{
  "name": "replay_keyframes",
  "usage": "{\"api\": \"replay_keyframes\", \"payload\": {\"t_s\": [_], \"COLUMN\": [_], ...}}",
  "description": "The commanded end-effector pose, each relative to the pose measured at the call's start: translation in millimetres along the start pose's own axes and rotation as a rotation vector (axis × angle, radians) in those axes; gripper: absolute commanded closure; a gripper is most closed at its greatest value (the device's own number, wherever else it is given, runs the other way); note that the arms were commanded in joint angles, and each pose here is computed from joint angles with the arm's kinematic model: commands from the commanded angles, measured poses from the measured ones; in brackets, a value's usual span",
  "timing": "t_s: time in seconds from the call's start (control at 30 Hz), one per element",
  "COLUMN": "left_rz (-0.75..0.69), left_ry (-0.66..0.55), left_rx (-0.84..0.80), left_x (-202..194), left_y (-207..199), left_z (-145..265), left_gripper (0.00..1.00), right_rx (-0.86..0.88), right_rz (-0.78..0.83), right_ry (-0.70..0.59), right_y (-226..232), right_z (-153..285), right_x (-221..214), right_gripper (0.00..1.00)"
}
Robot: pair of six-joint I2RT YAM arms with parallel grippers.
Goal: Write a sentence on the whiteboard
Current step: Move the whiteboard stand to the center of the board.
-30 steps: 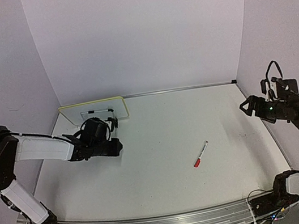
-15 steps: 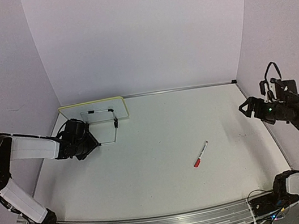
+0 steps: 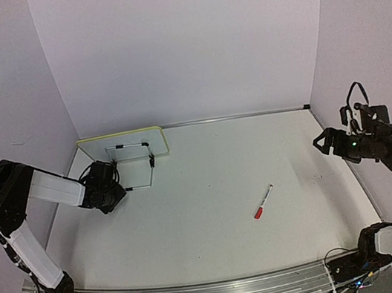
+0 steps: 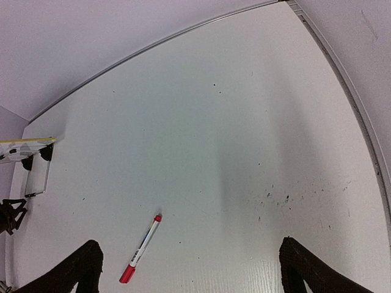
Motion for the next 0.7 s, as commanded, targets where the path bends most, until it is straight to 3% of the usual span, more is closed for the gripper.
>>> {"api": "replay_keyframes", "payload": {"t_s": [0.0, 0.47, 0.67], "left_rz": [0.015, 0.014, -0.041], "left_ry": [-0.066, -0.095, -0.070], "left_rx": [-0.036, 0.037, 0.046], "left_x": [13, 31, 35], "left_y": [-19, -11, -14], "left_z": [-9, -37, -50], "left_gripper": [0.57, 0.58, 0.69], "right_rx": [-0.002, 0.002, 0.003], "right_rz": [0.017, 0.017, 0.020], "right_ry": [-0.004, 0.010, 0.010], "right_y": [-1, -2, -1], "right_z": [-1, -3, -3], "right_x": [-5, -8, -9], "right_gripper": [0.03, 0.03, 0.03]}}
Point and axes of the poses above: each gripper's point midway between its finger pads, its own z axis back along the fingers, its own y axis along the line the jaws close on, x = y × z, the point moved 8 cm from there along z, back along the fingers, and after that the axes turned 7 degrees about z, right-handed, at the moved point
